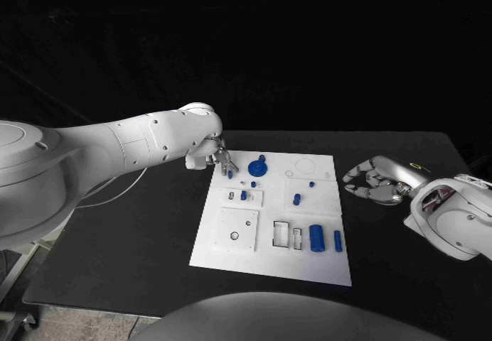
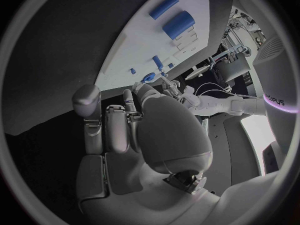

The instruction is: Assemble the parts on the task board

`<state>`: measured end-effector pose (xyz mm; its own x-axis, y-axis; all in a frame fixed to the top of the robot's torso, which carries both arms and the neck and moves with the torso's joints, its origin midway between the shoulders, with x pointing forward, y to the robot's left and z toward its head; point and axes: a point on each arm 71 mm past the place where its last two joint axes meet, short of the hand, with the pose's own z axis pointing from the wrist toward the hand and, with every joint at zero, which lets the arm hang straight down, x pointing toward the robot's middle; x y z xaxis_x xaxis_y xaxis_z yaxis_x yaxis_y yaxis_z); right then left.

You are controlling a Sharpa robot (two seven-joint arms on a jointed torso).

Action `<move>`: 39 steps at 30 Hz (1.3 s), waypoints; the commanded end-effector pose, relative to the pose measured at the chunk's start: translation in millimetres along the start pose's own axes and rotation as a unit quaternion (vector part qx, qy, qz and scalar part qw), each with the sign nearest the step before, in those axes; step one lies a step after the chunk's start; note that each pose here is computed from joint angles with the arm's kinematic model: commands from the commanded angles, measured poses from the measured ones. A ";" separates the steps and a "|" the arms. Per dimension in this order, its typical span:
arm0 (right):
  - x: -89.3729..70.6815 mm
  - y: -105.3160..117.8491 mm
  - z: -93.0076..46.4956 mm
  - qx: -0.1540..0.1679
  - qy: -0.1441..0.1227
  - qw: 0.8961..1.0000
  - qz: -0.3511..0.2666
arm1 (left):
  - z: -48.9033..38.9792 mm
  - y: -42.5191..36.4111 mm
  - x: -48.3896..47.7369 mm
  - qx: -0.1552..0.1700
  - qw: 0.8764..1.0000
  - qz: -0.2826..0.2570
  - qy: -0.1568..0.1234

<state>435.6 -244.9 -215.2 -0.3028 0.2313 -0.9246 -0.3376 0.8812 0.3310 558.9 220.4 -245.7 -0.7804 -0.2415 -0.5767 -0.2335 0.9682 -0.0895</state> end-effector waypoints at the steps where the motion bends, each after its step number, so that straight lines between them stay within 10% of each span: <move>1: 0.7 -0.2 -0.1 0.001 0.004 1.000 0.002 | 0.2 -2.5 1.0 0.010 1.000 0.001 0.004; 39: 0.9 -1.4 -0.5 0.004 0.006 1.000 0.004 | 4.1 -3.9 5.9 0.019 1.000 -0.006 0.012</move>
<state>435.5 -246.0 -215.6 -0.3080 0.2374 -0.9213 -0.3305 0.8814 0.3376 558.1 218.0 -251.6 -0.7860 -0.2521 -0.5646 -0.2291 0.9669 -0.1128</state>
